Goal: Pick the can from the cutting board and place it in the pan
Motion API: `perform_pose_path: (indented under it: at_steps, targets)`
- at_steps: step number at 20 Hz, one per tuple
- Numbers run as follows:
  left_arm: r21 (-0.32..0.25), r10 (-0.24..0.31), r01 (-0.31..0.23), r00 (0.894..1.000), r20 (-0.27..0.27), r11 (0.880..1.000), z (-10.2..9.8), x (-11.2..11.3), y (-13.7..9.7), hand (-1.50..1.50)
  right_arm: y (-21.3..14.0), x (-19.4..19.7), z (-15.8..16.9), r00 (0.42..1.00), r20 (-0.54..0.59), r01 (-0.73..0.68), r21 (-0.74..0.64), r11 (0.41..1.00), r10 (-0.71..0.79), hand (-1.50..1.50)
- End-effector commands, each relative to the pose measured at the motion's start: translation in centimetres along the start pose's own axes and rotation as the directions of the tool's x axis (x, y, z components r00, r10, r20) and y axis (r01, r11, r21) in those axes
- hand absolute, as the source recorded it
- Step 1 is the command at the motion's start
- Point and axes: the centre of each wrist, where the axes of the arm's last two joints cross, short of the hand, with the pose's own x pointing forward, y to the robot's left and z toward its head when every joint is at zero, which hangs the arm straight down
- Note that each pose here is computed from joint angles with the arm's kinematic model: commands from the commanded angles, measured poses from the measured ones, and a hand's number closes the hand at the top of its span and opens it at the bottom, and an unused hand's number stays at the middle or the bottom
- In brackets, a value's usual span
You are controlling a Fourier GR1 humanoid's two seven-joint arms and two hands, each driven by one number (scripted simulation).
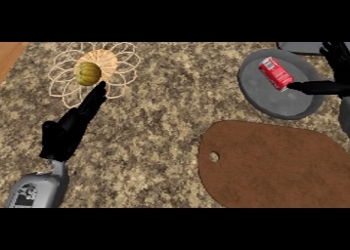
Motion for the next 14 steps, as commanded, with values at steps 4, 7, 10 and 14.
perform_pose_path:
  at_steps: [4,7,10,14]
  targets:
    - [0.021,0.004,-0.003,0.999,-0.033,1.0,0.7,-0.3,-0.2,0.0,-5.0,-2.8,3.3,0.988,0.132,0.082,0.033,0.996,-0.086,-1.5]
    - [0.0,0.005,-0.005,1.0,-0.008,1.0,0.3,0.8,0.8,0.0,-5.8,-4.4,5.0,0.983,0.16,0.092,0.031,0.995,-0.096,-1.5]
    - [0.002,0.006,-0.006,1.0,-0.025,1.0,0.5,0.2,0.4,0.0,-5.2,-6.0,6.5,0.98,0.162,0.11,0.056,0.992,-0.118,-1.5]
    - [0.034,0.011,-0.011,1.0,-0.023,0.999,0.5,0.6,0.6,0.0,-4.7,-6.5,6.9,0.98,0.137,0.139,0.063,0.988,-0.147,-1.5]
